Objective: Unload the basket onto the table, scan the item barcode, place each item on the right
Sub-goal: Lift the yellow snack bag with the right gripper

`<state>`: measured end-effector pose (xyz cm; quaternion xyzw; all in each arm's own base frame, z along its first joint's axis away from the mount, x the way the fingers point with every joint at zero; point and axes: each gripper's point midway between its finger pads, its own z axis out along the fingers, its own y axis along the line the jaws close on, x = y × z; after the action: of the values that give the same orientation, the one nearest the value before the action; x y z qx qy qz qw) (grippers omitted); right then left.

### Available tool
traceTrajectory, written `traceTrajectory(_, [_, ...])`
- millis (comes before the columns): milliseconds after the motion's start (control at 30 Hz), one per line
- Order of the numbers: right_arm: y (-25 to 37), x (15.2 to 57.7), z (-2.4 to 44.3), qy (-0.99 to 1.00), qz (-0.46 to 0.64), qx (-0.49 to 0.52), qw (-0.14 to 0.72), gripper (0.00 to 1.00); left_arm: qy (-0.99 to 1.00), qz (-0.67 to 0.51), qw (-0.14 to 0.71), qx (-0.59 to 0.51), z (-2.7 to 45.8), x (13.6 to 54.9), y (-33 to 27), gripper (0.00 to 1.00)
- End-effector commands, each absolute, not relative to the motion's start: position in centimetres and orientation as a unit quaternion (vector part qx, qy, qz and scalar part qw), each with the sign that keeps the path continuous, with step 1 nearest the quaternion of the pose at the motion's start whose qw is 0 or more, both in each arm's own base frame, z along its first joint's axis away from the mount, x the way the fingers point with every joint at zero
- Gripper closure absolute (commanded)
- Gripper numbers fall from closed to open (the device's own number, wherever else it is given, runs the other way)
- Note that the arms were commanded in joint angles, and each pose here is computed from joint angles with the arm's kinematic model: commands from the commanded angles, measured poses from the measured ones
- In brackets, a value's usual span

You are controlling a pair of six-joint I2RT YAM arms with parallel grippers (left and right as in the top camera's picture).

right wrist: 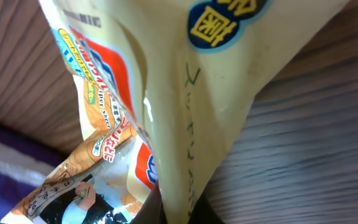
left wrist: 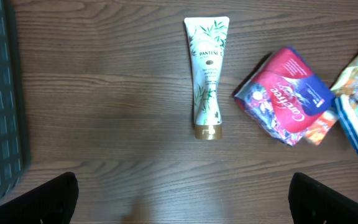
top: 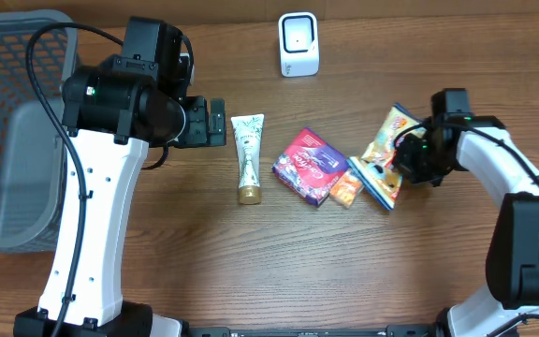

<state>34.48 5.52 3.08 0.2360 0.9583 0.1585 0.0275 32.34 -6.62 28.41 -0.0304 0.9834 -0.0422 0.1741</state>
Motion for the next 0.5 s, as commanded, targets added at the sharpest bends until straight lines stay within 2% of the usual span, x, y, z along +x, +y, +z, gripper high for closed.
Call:
traceTrajectory(0, [6.9, 35.3, 5.0, 0.963, 0.165, 0.212, 0.032, 0.96, 0.983, -0.037, 0.175, -0.041, 28.4, 32.5, -6.3, 0.00])
traceTrajectory(200, [5.6, 36.6, 9.5, 0.967, 0.126, 0.216, 0.044, 0.96, 0.983, -0.037, 0.175, -0.041, 28.4, 32.5, -6.3, 0.00])
traceTrajectory(433, [4.6, 37.6, 9.4, 0.968, 0.103, 0.217, 0.071, 0.96, 0.983, -0.037, 0.175, -0.041, 28.4, 32.5, -6.3, 0.00])
traceTrajectory(467, [4.3, 37.6, 9.1, 0.969, 0.094, 0.218, 0.073, 0.94, 0.983, -0.037, 0.175, -0.041, 28.4, 32.5, -6.3, 0.00])
